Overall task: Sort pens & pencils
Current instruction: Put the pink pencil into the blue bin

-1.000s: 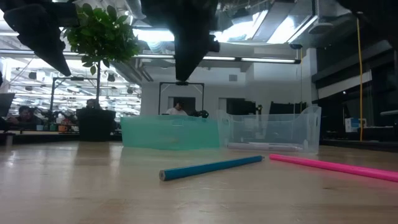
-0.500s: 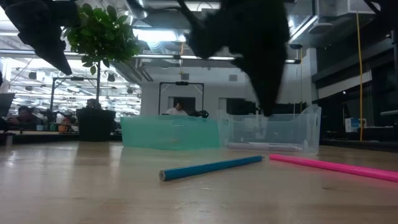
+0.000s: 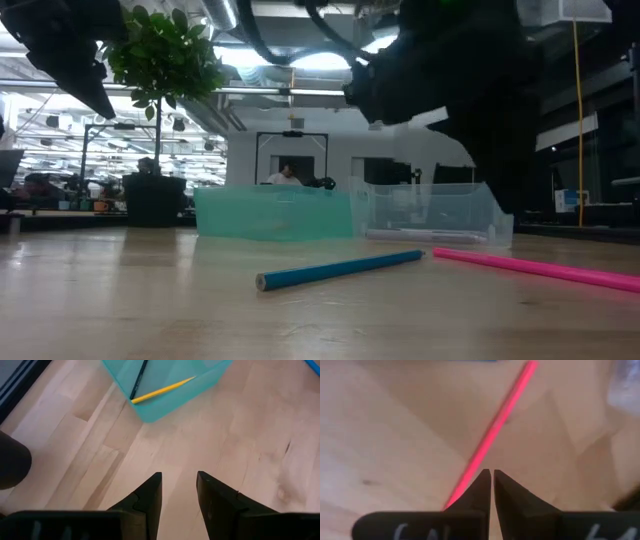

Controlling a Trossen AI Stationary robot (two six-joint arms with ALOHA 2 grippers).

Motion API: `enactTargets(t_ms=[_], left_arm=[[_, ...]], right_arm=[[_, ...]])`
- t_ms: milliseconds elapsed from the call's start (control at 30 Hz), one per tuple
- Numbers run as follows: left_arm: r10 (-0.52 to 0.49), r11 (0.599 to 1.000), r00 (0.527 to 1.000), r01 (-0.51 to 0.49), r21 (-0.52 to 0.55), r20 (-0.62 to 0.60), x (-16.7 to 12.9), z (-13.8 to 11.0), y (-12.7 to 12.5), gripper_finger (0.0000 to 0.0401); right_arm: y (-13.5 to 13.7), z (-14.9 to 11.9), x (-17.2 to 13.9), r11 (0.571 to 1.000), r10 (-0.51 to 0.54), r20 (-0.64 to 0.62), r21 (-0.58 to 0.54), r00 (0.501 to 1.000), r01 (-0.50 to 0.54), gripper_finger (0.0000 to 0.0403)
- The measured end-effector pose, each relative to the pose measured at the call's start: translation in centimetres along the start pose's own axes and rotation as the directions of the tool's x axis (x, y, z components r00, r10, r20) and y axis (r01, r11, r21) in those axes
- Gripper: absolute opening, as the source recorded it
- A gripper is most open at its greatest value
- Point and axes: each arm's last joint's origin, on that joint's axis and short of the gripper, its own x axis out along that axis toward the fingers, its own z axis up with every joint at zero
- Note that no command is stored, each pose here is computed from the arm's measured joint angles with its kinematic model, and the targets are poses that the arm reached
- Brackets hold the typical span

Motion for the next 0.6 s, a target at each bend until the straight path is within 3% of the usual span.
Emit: enactTargets(t_ms=[300, 600], left_arm=[[-0.035, 0.999, 0.999, 0.035, 0.026, 0.007, -0.2, -0.1, -0.5, 0.0115], [-0.057, 0.997, 0.998, 0.057, 0.053, 0.013, -0.3, -0.2, -0.7, 0.0115]], right_arm=[[1.2, -2.0, -0.3, 0.999, 0.039, 0.014, 0.014, 0.999, -0.039, 0.002], [2.3, -1.0, -0.5, 0.985, 0.17, 0.072, 0.008, 0.983, -0.171, 0.0008]])
